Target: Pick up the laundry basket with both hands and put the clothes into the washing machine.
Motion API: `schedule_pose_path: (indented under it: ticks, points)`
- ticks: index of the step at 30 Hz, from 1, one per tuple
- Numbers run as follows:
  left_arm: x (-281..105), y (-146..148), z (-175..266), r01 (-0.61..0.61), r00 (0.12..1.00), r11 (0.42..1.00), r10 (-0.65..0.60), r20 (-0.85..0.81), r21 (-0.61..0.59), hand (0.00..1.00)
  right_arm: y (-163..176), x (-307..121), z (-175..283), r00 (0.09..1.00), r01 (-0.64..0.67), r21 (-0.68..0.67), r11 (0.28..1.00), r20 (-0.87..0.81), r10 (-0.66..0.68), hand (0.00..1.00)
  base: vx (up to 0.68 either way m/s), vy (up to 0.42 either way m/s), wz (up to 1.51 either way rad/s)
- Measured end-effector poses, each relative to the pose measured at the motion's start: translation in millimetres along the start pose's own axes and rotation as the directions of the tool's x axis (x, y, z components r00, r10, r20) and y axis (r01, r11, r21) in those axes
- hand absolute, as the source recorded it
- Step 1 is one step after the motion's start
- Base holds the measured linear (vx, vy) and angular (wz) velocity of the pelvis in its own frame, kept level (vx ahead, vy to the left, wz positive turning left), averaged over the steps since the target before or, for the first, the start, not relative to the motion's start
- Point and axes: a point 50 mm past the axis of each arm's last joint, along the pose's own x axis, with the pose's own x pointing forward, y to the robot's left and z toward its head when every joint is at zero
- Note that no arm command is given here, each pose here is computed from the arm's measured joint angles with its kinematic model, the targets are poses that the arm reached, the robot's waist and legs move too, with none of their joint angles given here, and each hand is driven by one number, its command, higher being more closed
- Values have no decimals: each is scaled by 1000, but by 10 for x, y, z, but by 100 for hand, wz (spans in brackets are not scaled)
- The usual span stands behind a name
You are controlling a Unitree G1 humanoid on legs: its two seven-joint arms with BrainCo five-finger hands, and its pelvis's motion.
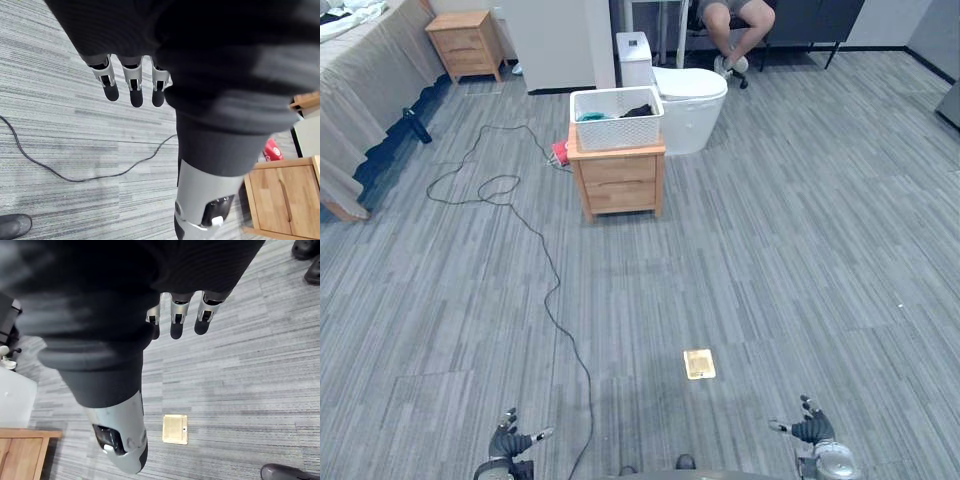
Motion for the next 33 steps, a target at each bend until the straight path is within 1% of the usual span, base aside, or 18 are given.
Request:
schedule_pose_path:
  ticks: [10, 16, 20, 23, 27, 29, 31, 33]
  points:
    - [-6, -37, -11, 6, 1000, 1000, -6, -3, -10, 0, 1, 14, 34, 1000, 1, 4, 1000, 8, -2, 0, -30, 1, 1]
    - [-11, -66, -16, 3, 1000, 998, -3, -7, -55, 0, 2, 12, 27, 1000, 3, 17, 1000, 4, -3, 0, -28, -1, 4]
    - [-1, -70, 34, 0, 1000, 998, 1, 13, -68, 0, 26, 29, 72, 1000, 7, 63, 998, 11, -8, 0, -3, 1, 1]
    - [-1, -82, 50, -2, 1000, 996, 4, 19, -93, 0, 40, 66, 155, 1000, 19, 130, 991, 17, -21, 0, 34, 30, -25]
    - [19, -88, 177, -10, 997, 994, 18, 69, -113, 0, 75, 87, 214, 1000, 9, 132, 991, 26, -12, 0, 104, 82, -20]
    - [53, -81, 279, 0, 995, 996, 10, 100, -90, 0, 144, 80, 220, 1000, -12, 130, 991, 27, 8, 0, 253, 97, 4]
    - [90, -55, 379, 0, 992, 997, 10, 127, -75, 0, 212, 78, 241, 999, -42, 97, 994, 34, 39, 0, 382, 69, 14]
    - [134, -82, 514, 5, 987, 995, 11, 161, -99, 0, 235, 105, 332, 997, -52, 86, 995, 58, 47, 0, 458, -5, 50]
